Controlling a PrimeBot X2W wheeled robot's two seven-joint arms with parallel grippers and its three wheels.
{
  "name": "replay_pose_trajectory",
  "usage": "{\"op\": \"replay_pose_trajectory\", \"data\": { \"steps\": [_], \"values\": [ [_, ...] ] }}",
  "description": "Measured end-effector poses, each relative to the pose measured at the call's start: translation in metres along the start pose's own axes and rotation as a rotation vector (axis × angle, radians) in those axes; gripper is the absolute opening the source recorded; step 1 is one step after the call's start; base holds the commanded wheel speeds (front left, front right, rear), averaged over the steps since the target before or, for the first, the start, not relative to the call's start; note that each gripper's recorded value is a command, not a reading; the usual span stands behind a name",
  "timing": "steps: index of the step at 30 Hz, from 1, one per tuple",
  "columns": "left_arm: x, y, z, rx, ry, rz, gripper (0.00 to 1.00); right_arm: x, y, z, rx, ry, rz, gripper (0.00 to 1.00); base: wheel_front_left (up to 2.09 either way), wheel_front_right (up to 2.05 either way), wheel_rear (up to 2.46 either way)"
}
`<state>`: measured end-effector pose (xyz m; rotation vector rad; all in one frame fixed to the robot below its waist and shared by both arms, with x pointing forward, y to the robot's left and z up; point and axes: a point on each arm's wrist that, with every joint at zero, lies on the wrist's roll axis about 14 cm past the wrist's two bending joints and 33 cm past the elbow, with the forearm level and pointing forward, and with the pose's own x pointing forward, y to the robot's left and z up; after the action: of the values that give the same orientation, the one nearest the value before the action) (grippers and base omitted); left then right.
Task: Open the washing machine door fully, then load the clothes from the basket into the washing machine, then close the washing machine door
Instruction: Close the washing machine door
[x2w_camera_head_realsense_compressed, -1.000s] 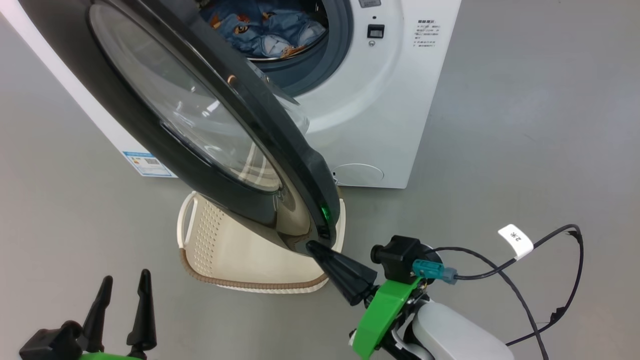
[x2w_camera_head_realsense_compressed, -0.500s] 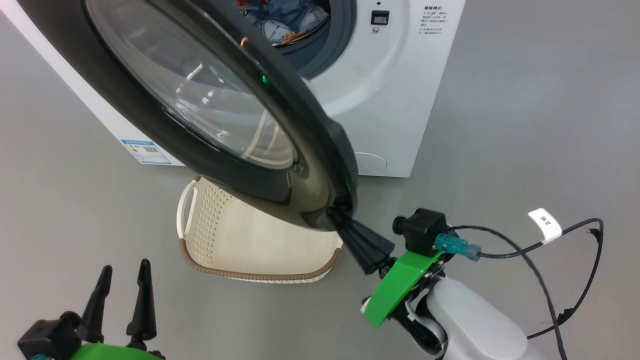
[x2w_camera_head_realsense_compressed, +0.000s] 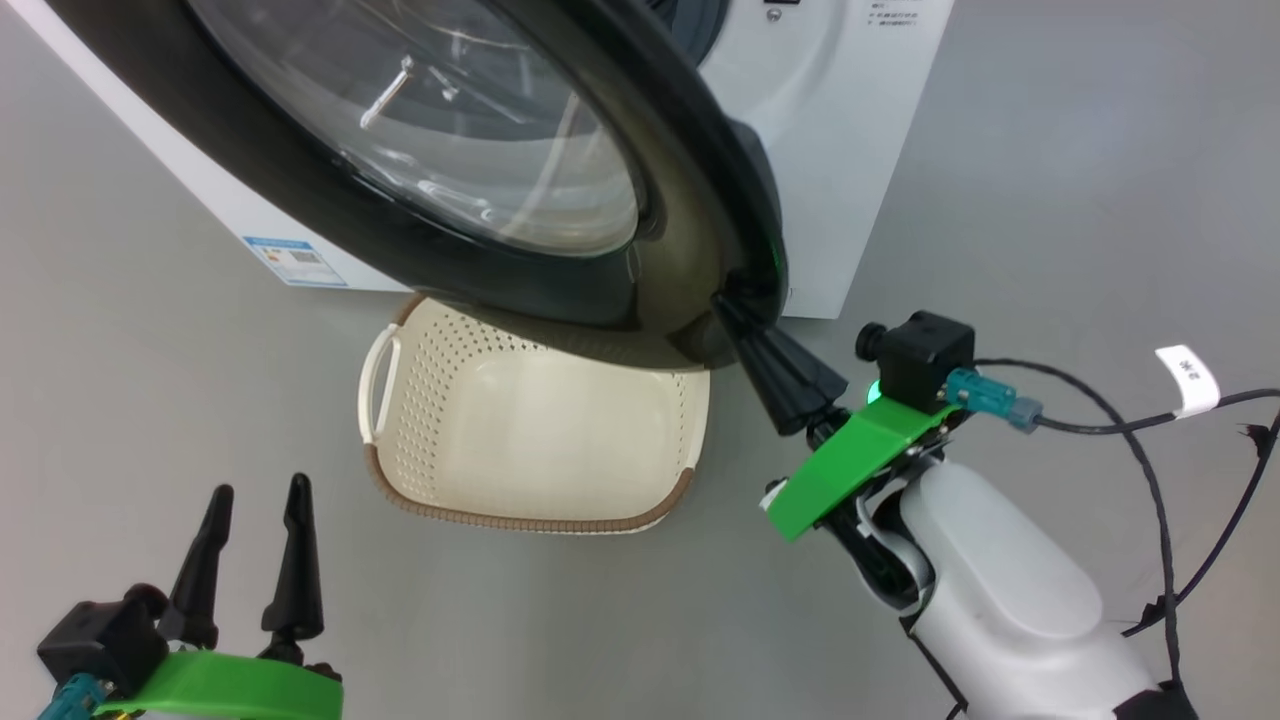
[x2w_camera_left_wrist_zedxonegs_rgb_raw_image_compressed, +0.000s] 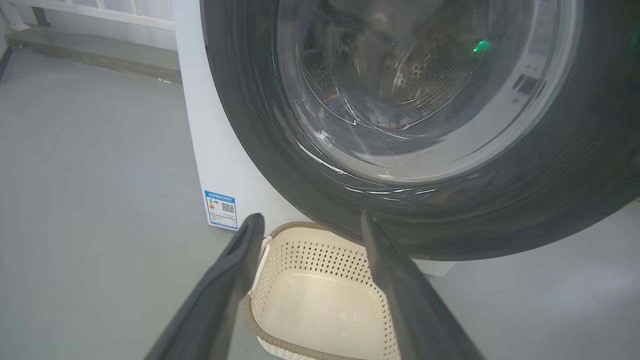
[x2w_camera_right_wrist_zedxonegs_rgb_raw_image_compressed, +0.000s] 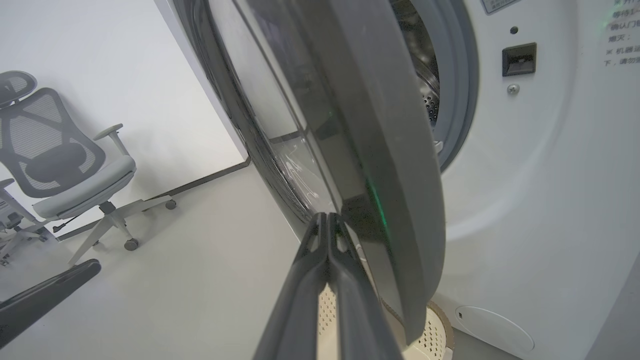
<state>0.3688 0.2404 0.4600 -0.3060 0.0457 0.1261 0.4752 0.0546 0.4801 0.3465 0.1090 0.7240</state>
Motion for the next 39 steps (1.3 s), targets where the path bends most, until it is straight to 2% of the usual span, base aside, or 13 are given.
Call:
{"op": "replay_pose_trajectory", "data": {
  "steps": [27, 39],
  "values": [
    [0.025, -0.005, -0.003, 0.004, -0.01, 0.0, 1.0, 0.058, -0.067, 0.036, -0.034, -0.114, -0.079, 0.0, 0.0, 0.0, 0.0],
    [0.037, -0.008, -0.009, 0.006, 0.003, -0.007, 1.0, 0.085, -0.094, 0.054, -0.016, -0.179, -0.12, 0.0, 0.0, 0.0, 0.0]
  ]
}}
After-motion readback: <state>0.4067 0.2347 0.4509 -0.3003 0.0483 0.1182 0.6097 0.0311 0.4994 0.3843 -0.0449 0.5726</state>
